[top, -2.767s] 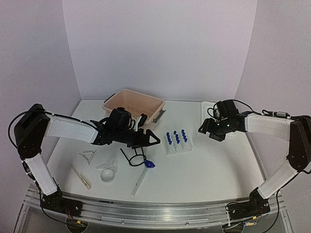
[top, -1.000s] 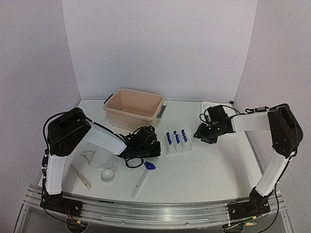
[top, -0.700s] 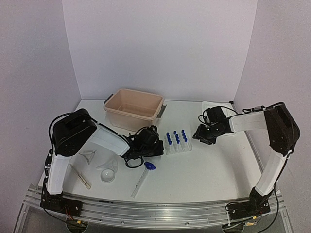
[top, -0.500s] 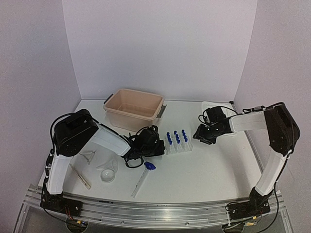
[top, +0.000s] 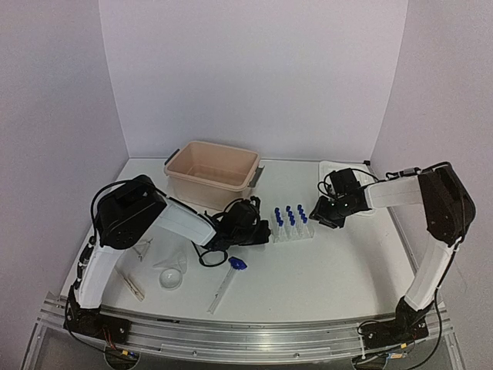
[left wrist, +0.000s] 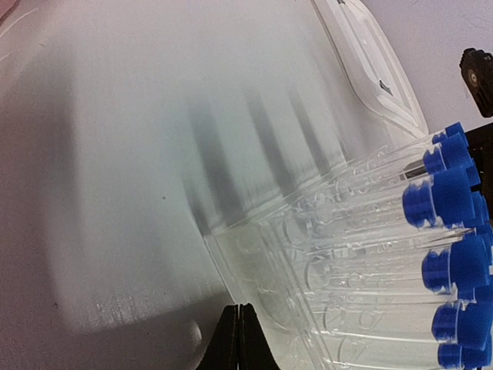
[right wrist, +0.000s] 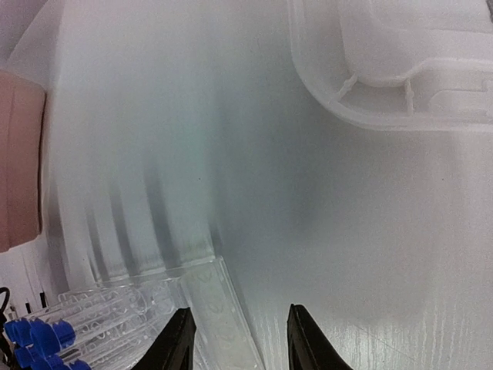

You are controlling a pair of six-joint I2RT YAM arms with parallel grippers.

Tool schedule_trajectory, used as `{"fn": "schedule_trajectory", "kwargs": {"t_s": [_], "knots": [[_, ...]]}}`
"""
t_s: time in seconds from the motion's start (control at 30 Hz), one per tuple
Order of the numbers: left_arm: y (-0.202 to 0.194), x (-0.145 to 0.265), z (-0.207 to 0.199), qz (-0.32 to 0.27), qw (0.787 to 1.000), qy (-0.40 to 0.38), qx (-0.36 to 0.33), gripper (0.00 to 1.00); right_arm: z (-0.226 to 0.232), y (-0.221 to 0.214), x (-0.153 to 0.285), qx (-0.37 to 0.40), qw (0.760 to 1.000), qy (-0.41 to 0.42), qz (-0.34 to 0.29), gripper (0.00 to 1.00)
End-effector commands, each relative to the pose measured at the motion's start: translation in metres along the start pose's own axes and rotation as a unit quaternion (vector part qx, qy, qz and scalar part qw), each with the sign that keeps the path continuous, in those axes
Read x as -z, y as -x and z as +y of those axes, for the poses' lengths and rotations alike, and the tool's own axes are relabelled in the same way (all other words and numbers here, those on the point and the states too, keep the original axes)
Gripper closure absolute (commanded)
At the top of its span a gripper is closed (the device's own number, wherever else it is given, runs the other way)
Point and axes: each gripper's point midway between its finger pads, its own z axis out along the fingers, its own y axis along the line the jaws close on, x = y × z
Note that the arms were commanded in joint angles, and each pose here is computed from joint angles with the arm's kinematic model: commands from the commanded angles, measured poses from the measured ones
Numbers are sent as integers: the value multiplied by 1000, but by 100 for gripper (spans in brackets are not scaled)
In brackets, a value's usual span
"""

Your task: Organize the chemistry lab equipment

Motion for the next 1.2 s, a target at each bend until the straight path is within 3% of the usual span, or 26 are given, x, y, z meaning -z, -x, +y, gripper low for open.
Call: {"fn": "schedule_trajectory", "kwargs": {"t_s": [0.0,0.6,1.17], "knots": [[-6,-11,-2,15,1000,-3,-14,100,-4,7,-6,-9,1000,-5,-6,63],[-8,-30,-12,22,999,-21,-31,100,-26,7,13,-31,999,-20,-28,67],[-22,-52,-34,45,996,-55,-55,100,-71,34,113,-60,976,-102,-182,66]]}}
